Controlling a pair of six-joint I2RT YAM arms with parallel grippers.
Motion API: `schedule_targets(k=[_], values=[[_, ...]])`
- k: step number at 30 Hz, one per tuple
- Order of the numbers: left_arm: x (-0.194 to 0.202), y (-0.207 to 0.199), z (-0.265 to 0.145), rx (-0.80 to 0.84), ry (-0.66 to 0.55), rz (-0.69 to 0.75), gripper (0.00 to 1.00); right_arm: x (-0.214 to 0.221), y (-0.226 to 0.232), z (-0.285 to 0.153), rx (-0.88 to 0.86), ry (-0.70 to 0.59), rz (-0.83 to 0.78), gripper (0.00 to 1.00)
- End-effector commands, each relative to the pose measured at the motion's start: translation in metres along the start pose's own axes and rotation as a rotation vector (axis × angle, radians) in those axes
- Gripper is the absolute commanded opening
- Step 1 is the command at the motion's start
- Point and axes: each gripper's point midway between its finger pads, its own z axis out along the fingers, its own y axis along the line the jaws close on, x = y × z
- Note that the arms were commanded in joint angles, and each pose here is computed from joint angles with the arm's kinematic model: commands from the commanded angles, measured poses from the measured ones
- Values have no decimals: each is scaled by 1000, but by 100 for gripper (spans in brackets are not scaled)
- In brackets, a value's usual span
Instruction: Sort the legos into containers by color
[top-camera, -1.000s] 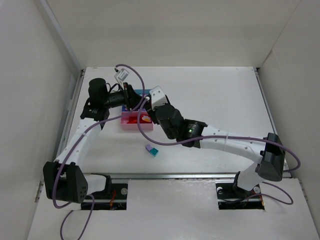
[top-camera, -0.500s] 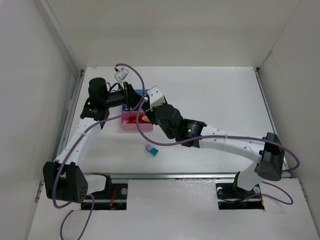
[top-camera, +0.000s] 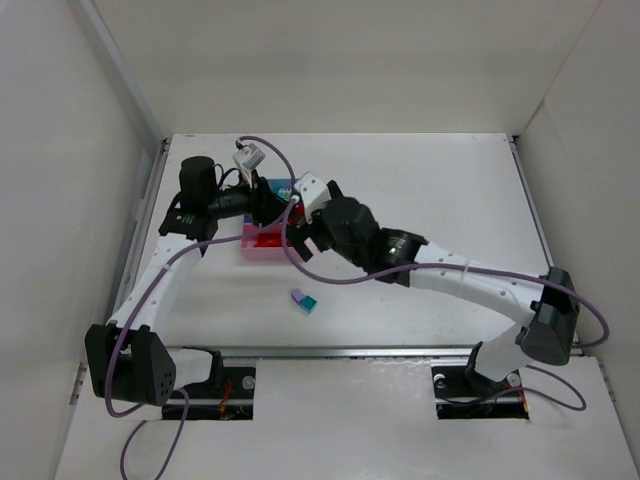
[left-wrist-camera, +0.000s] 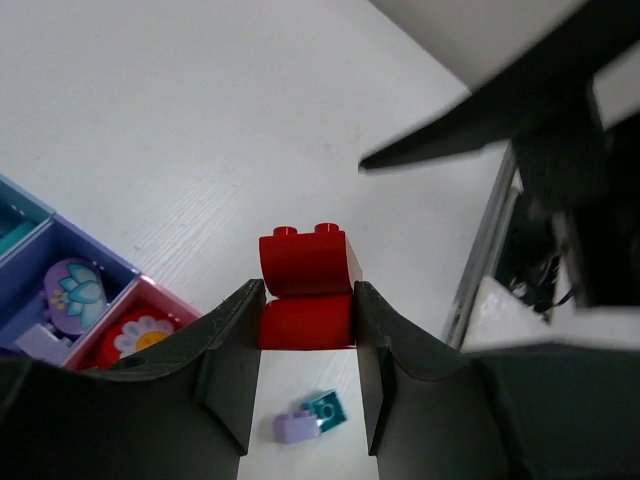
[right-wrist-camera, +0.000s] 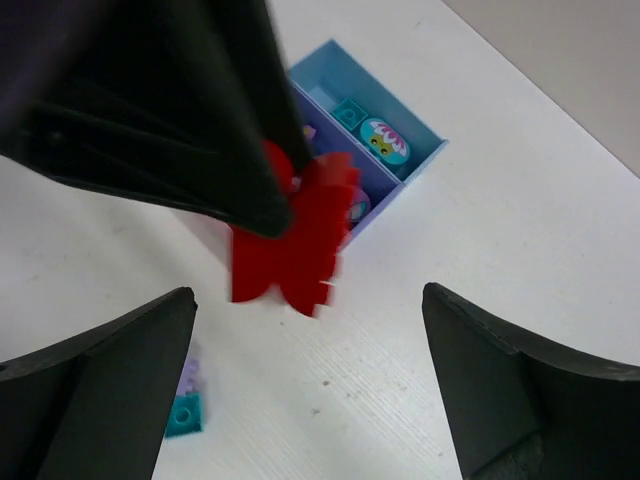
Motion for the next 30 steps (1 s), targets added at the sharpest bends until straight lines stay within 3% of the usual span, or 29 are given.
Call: schedule_targets(k=[1,7,14,21,27,30], values=[[-2,-7,-5,45,31,236,0,-24,-13,-31,-224,-54,16,100],[4,-24,-12,172,65,446,0,-14,-8,-42,-415,-39,-48,94],[6,-40,-15,270,54,477,0,-7,34,-38,-732,-40,-25,91],[16,-51,-20,331,67,480,0,-6,14,-20,-772,-83,79,89],[12,-59,-21,376,44,505,0,-16,20,-19,-845,-108,88,73],[12,-59,-21,376,44,505,0,-17,24,-16,-883,-110,90,73]])
